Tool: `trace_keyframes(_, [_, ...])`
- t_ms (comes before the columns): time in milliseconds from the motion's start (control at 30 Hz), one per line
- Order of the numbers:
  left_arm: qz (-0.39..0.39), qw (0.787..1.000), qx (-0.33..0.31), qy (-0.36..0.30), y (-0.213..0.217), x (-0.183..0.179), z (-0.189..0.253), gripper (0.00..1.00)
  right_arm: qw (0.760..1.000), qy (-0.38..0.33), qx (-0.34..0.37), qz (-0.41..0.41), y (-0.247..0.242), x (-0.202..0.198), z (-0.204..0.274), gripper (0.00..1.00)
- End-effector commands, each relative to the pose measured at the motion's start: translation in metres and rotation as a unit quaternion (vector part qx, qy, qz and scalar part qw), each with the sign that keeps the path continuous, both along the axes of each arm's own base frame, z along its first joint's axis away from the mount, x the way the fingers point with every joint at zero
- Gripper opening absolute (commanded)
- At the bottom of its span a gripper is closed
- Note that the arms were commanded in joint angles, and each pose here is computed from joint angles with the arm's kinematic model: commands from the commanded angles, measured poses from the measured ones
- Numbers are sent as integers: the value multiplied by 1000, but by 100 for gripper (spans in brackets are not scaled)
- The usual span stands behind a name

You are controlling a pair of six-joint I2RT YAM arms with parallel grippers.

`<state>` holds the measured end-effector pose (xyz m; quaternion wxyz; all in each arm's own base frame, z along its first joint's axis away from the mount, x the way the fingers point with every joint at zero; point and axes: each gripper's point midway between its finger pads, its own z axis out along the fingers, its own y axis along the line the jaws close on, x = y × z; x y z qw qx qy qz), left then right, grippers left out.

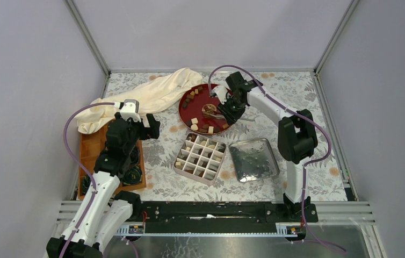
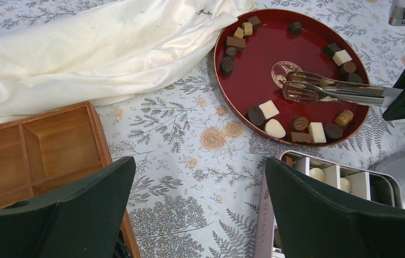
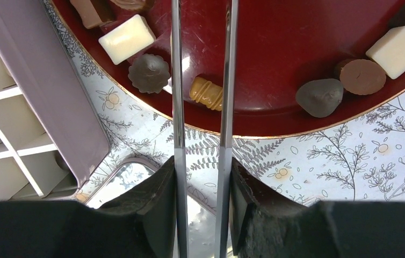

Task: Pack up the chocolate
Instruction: Move the fake chocolate to the plate, then pick up the fake chocolate from the plate.

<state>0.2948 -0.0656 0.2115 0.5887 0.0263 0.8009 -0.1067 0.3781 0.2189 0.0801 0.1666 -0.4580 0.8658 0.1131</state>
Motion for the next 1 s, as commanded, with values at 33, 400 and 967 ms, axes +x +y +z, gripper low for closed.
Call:
trace_keyframes(33, [-10, 1000, 3, -26, -3, 3, 10, 99, 998, -48, 21, -26, 1, 13, 32, 29])
trace_keyframes(400, [-11, 1000, 3, -26, -4, 3, 10, 99, 992, -38, 108, -54, -7, -3, 69, 21])
trace_keyframes(967, [-10, 1000, 3, -25, -3, 3, 9, 99, 952, -1, 285, 107, -1, -112, 114, 14])
